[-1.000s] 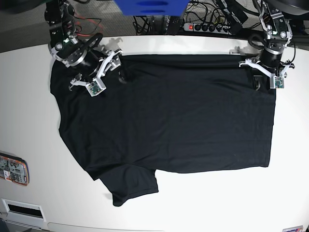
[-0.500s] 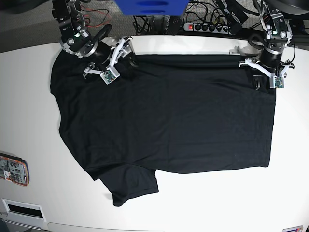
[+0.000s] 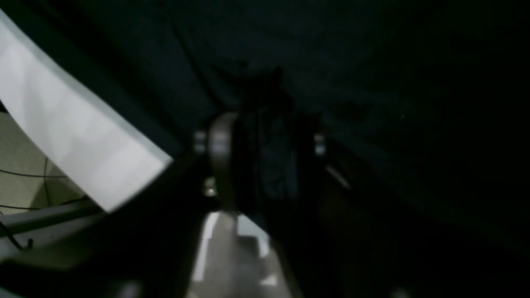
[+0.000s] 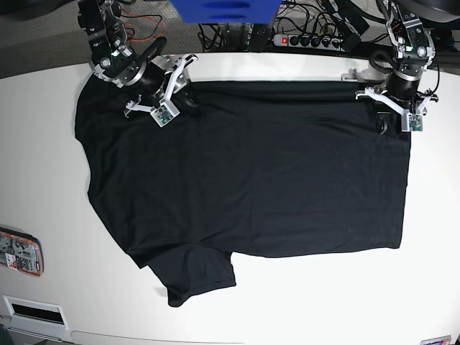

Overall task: Fold the T-shirt properly
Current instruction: 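Move the right gripper inward along the shirt edge, still pinching, then shift the right gripper further onto the shirt near the sleeve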

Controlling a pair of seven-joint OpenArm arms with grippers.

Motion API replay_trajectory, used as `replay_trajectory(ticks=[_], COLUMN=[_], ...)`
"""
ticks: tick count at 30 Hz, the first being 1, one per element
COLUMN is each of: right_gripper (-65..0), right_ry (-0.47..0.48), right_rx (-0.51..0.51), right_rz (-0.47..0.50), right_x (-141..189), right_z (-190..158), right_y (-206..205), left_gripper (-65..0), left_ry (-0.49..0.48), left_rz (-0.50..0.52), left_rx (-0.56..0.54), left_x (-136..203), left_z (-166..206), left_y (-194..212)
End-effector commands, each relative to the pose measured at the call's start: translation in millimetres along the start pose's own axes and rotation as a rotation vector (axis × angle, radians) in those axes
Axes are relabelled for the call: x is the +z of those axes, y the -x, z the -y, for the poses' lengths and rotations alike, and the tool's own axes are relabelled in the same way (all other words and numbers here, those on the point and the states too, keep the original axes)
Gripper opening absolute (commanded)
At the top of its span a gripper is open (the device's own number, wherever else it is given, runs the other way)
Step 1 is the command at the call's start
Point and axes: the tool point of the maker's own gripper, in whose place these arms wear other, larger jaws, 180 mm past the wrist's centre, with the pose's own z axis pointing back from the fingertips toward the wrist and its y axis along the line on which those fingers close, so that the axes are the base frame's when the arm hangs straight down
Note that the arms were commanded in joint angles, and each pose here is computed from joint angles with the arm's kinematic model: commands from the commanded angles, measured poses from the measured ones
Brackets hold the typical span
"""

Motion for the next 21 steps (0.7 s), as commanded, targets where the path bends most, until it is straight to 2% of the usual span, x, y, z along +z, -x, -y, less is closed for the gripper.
replay_trajectory(ticks=[1, 9, 21], right_gripper=[-50.6, -64.4, -65.0], right_ry=[-0.002, -0.002, 0.0], right_rx=[0.008, 0.008, 0.011], right_rz=[0.041, 0.04, 0.047], right_x=[2.6, 2.5, 3.2], right_z=[1.0, 1.0, 1.4], right_y=[-11.5, -11.3, -14.1], left_gripper=[-38.6, -38.6, -38.6], left_ry=[-0.004, -0.004, -0.004], left_rz=[0.037, 0.037, 0.037], left_rx=[-0.006, -0.006, -0.006], left_x=[2.1, 2.1, 2.1], left_z=[-2.4, -2.4, -2.4], left_y=[-9.8, -9.8, -9.8])
